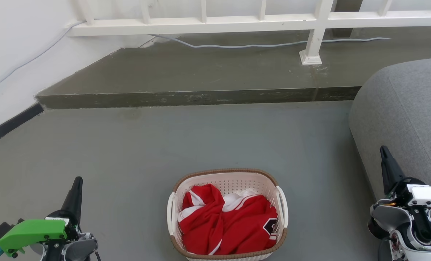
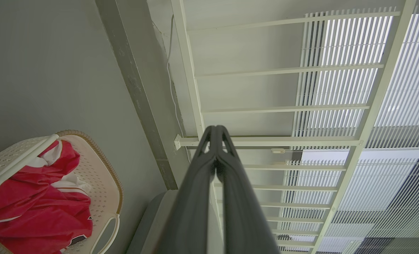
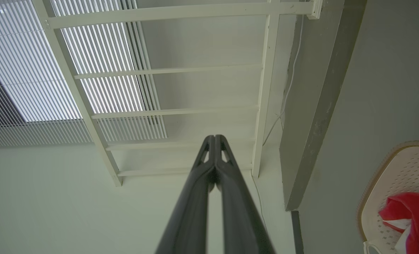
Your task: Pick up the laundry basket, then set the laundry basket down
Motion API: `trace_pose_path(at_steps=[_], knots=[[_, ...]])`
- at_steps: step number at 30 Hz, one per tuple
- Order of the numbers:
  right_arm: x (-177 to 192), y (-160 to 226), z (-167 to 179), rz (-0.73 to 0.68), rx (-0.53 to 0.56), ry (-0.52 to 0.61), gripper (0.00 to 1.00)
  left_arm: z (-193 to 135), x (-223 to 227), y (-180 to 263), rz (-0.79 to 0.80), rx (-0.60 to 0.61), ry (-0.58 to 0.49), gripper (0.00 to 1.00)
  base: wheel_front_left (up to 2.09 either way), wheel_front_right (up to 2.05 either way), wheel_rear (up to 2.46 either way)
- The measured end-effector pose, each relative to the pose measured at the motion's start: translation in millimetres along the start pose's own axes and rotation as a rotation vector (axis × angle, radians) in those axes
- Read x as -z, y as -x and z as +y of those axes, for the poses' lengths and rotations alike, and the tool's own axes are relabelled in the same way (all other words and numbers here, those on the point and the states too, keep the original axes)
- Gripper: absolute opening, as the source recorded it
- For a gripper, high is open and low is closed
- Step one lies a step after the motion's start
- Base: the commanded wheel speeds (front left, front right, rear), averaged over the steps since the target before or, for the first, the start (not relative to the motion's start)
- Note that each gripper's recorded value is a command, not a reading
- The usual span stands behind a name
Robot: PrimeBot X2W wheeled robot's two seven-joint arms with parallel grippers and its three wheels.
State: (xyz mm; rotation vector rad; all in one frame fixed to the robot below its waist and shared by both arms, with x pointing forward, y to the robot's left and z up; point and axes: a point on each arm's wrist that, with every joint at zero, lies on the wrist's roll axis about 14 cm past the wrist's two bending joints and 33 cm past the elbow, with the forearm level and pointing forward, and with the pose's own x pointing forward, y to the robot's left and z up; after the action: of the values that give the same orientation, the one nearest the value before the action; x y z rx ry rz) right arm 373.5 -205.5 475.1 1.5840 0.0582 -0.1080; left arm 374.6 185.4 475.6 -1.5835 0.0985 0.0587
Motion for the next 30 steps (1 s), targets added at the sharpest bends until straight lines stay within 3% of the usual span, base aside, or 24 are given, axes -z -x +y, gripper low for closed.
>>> trace_pose_path(at_steps=[30], knots=[[0.0, -0.1, 0.3, 0.001, -0.002, -0.001, 0.00, -0.2, -0.3, -0.1, 0.000, 0.001, 0.000, 0.00, 0.00, 0.00, 0.00]])
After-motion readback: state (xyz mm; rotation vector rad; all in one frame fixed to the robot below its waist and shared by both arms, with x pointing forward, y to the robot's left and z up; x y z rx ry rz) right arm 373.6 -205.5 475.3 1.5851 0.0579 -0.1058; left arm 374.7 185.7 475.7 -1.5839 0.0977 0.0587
